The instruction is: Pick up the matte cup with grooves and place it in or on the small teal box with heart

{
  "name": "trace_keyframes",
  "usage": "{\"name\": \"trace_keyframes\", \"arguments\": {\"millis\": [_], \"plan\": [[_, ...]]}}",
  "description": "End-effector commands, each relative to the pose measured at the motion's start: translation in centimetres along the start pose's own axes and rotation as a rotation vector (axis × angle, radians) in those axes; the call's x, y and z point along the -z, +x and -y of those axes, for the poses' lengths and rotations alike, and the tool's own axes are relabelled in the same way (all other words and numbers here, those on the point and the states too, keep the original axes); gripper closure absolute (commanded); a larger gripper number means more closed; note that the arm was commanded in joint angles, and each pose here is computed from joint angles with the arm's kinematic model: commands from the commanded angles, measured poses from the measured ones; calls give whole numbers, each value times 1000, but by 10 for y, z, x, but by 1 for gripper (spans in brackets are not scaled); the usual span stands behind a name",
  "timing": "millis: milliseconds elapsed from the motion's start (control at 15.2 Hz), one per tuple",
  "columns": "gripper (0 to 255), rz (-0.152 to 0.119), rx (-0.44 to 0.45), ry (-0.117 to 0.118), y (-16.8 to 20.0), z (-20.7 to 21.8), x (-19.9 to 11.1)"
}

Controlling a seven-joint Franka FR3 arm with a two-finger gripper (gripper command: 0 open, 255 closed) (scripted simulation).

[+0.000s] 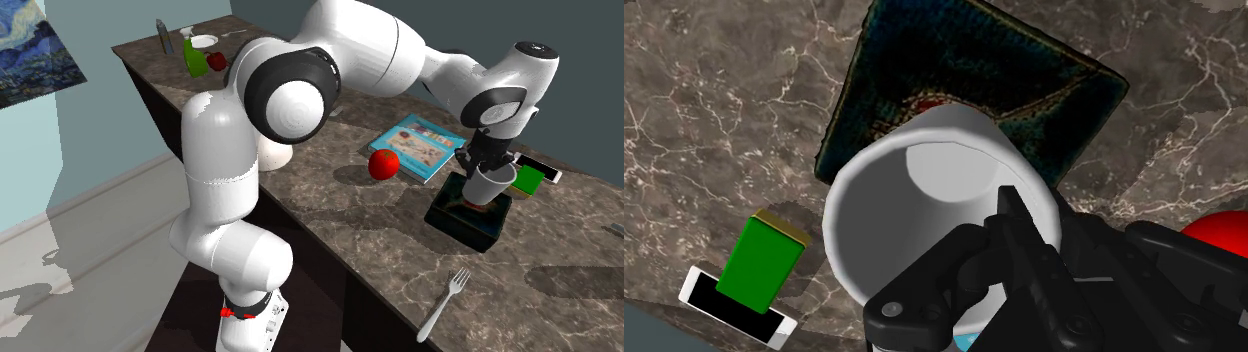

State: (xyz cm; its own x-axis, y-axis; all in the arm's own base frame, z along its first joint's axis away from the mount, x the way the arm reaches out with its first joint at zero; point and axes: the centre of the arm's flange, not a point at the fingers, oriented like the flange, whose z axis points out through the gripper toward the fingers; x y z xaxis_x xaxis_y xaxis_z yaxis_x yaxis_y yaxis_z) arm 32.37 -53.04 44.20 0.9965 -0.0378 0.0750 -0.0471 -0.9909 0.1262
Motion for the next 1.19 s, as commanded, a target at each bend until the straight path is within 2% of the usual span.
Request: {"name": "trace_keyframes", "arguments": {"millis": [0,66,396,660,1122], "plan": [[255,0,0,0,0,0,0],[0,0,0,0,0,0,0],[0,0,0,0,0,0,0],[0,0,0,0,0,0,50],[0,0,0,0,0,0,50]]}}
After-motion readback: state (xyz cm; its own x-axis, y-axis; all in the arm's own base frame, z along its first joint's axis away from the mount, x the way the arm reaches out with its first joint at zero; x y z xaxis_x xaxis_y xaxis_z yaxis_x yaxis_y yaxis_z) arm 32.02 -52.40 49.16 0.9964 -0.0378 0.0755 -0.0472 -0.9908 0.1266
